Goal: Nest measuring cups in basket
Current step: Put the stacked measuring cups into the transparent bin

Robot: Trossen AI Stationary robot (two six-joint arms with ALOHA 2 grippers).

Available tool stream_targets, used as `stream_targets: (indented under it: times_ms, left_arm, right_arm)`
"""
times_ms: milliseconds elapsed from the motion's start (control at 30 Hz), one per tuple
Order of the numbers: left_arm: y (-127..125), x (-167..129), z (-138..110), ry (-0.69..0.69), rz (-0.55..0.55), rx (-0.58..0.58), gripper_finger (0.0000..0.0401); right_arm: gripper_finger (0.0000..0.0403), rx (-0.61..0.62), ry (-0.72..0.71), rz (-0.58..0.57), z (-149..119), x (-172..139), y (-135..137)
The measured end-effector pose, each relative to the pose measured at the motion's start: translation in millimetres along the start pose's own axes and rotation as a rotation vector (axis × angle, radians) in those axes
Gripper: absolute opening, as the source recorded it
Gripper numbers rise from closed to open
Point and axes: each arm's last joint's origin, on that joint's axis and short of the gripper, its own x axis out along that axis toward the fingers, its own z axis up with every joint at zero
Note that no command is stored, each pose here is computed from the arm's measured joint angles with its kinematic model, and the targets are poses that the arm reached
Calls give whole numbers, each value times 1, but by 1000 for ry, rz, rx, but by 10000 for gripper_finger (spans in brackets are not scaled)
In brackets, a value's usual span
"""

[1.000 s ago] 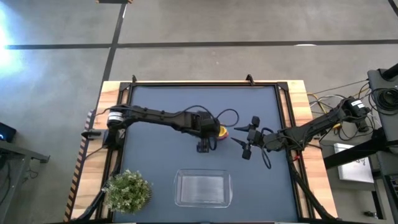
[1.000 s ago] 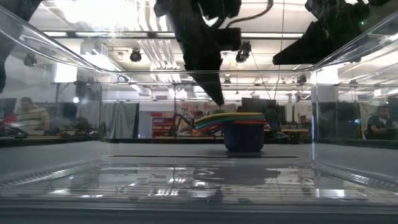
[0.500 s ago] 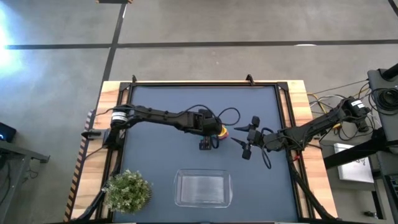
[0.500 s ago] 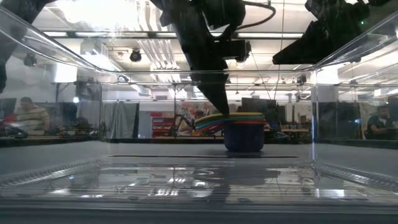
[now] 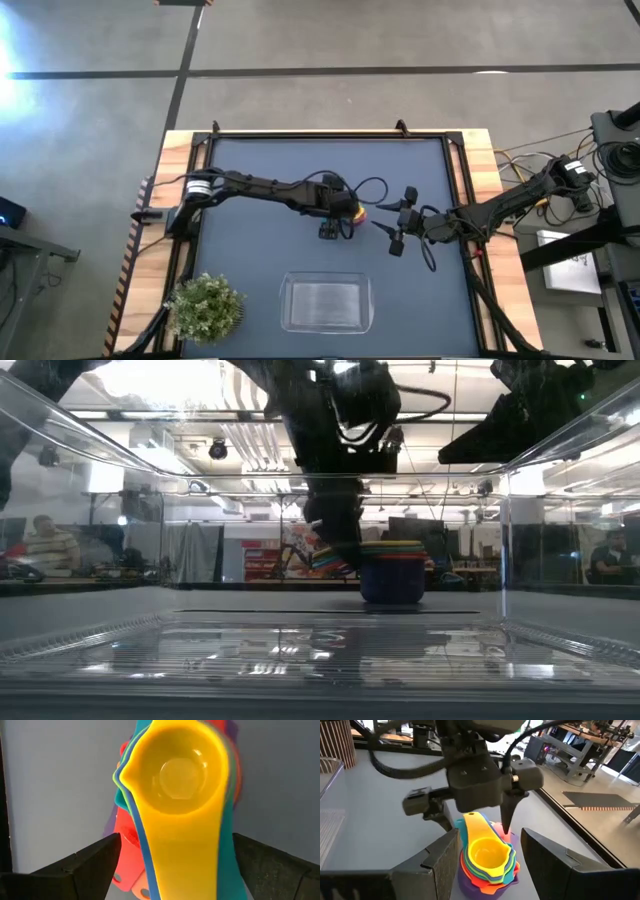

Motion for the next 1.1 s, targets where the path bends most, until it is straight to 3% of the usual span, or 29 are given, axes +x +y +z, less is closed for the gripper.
stream_targets:
  times_ms: [167,367,600,800,1100]
  left_arm:
    - [17,6,-6,15,3,2,351]
    - [30,12,-10,-15,-91,96,342]
    - [35,16,-11,-23,-88,211,326]
    - [36,17,-11,-28,-85,218,308]
    - [31,15,-15,24,-116,187,224]
  right_arm:
    - [201,3,1,0,0,0,0]
    - [201,-1,1,0,0,0,0]
    - [201,-4,1,1,0,0,0]
    - [201,-1,2,1,0,0,0]
    - [201,5,2,2,-1,0,0]
